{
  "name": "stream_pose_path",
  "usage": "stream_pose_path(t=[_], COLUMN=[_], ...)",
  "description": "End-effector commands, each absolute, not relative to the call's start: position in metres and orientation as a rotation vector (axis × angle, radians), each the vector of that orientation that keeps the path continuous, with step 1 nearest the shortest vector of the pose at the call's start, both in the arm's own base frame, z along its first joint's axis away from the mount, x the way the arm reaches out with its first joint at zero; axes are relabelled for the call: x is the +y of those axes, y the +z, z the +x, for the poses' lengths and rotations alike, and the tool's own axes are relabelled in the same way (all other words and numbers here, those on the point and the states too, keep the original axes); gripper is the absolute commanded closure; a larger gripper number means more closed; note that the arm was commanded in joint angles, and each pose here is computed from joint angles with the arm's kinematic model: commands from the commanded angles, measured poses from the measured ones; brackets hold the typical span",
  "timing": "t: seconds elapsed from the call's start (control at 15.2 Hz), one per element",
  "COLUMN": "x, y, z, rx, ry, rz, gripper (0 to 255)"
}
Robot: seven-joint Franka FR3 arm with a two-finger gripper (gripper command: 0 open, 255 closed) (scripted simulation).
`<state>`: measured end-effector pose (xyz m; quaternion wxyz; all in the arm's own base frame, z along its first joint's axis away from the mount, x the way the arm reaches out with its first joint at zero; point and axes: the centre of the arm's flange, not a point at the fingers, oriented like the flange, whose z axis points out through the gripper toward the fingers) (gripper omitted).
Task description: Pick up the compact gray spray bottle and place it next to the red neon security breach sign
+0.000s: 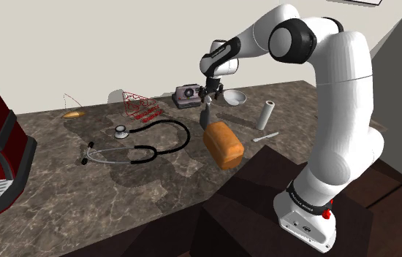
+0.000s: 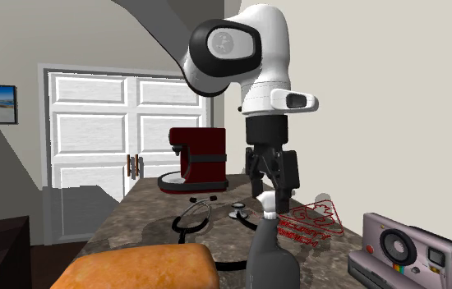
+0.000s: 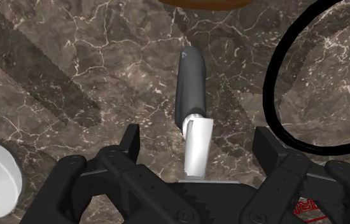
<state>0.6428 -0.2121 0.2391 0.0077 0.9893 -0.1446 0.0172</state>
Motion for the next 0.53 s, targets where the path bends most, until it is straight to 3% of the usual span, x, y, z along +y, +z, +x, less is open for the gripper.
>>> stream_pose_path(t=[0.0, 0.26, 0.33, 0.46], x=[-0.212, -0.212, -0.212, -0.212], y=[0.2382, 0.2383, 0.2383, 0.2383], z=[0.6433, 0.6432, 0.6432, 0.6432], rx=[-0.452, -0.452, -0.452, -0.452], ry=[0.054, 0.054, 0.054, 0.054], rz=[3.093, 3.093, 3.093, 3.093], gripper=[0, 0, 255, 255])
